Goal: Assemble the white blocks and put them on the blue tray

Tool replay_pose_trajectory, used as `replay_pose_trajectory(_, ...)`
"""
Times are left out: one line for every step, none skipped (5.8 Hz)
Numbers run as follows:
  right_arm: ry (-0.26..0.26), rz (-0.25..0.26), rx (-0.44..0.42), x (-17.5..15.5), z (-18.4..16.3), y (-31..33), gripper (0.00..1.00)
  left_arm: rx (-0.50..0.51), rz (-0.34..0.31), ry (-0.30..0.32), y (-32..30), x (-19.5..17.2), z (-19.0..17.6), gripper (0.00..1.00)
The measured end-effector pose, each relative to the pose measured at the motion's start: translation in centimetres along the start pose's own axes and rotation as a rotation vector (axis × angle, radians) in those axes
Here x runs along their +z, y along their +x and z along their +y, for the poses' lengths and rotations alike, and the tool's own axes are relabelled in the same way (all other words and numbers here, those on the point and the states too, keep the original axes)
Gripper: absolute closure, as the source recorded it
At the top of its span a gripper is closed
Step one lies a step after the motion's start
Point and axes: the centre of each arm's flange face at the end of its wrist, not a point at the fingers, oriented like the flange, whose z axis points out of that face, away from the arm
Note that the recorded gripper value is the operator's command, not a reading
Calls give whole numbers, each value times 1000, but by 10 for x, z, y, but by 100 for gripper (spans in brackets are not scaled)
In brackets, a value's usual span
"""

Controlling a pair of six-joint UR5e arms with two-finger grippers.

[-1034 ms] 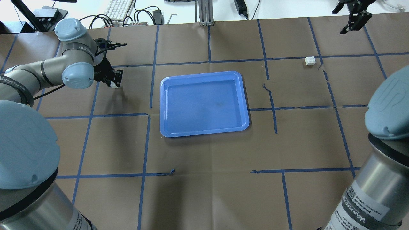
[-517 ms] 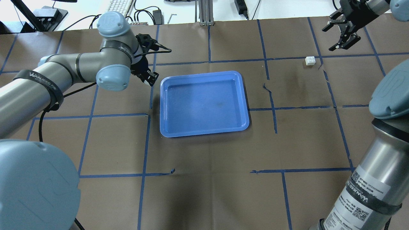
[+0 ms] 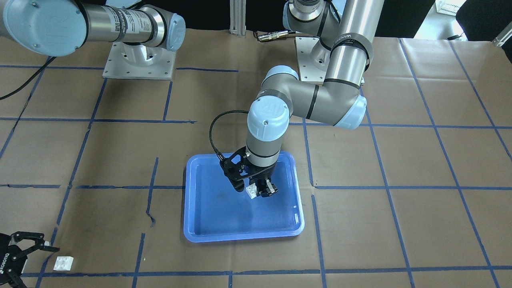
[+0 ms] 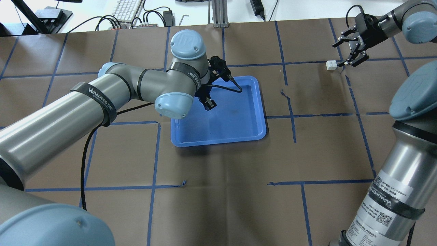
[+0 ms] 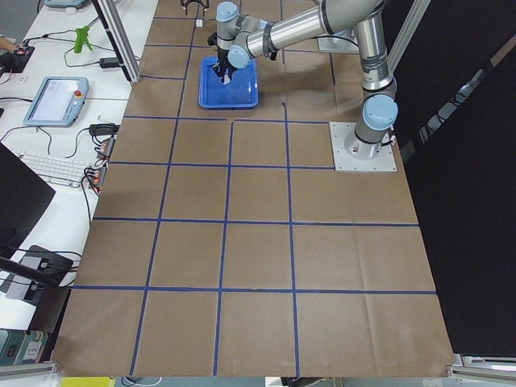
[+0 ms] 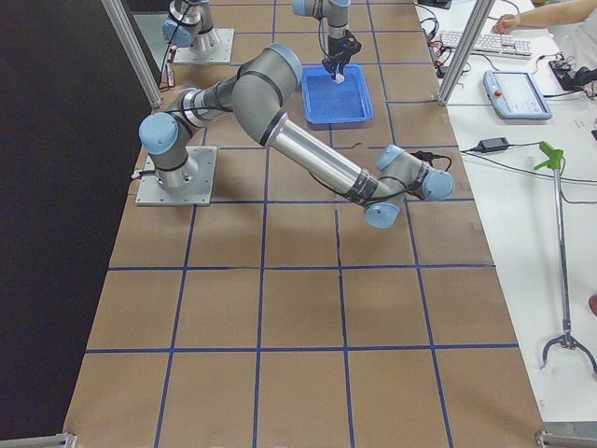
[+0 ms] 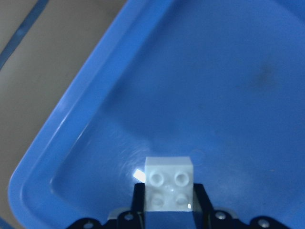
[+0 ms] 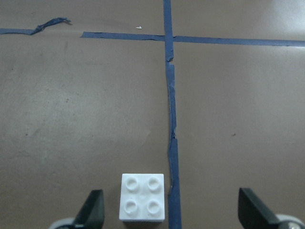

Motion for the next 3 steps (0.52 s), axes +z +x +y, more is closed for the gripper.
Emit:
replay_pose_trajectory(9, -13, 6, 8, 5, -3, 2, 244, 8, -3, 6, 5, -4, 95)
replay_pose_trajectory(13, -21, 11, 11, 7, -5, 10, 423, 20, -7, 11, 13, -2, 95)
replay_pose_trajectory(13, -26, 15, 11, 8, -6, 34, 492, 31, -13, 14, 20, 1, 95)
